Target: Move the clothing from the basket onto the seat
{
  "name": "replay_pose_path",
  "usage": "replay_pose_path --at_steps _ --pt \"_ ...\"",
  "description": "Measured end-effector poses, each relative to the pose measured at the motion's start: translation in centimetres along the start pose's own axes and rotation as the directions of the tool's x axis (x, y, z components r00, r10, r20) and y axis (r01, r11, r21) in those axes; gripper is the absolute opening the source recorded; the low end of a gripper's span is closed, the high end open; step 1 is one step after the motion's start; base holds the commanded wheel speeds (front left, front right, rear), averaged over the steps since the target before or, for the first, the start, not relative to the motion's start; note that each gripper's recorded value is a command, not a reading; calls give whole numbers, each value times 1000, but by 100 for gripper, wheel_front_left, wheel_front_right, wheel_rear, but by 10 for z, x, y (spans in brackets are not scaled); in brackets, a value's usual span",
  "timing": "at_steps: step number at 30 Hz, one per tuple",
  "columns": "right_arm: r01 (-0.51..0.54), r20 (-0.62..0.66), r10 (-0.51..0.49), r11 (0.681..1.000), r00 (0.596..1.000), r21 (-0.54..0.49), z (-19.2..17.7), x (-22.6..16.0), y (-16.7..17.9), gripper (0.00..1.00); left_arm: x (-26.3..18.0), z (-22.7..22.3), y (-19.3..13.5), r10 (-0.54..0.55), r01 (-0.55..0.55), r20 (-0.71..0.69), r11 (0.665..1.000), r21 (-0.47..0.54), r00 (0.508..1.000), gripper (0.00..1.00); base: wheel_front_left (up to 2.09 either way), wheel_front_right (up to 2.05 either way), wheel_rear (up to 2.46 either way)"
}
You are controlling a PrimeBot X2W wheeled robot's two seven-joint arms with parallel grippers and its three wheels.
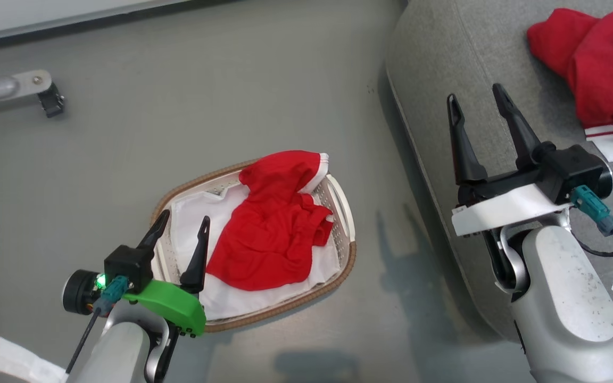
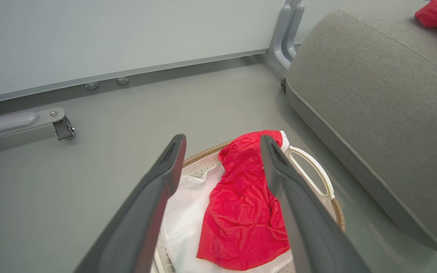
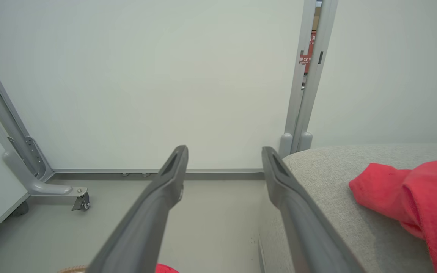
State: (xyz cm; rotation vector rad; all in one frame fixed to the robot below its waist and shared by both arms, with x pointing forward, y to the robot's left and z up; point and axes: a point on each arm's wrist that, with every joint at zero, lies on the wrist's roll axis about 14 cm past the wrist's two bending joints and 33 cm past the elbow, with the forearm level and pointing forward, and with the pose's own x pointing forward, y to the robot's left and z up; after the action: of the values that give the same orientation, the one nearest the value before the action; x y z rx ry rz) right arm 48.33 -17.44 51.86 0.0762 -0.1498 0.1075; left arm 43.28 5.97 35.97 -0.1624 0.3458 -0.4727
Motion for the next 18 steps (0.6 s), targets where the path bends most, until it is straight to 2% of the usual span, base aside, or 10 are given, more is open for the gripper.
replay_pose_path --at_steps 8,18 --pt "37 8 -37 999 999 -3 -8 9 -20 100 44 -41 -21 -147 148 -123 989 2 981 100 0 0 0" --pt "79 35 -79 997 996 -15 -12 20 -43 100 82 -104 -44 -283 289 -290 957 -23 914 100 0 0 0"
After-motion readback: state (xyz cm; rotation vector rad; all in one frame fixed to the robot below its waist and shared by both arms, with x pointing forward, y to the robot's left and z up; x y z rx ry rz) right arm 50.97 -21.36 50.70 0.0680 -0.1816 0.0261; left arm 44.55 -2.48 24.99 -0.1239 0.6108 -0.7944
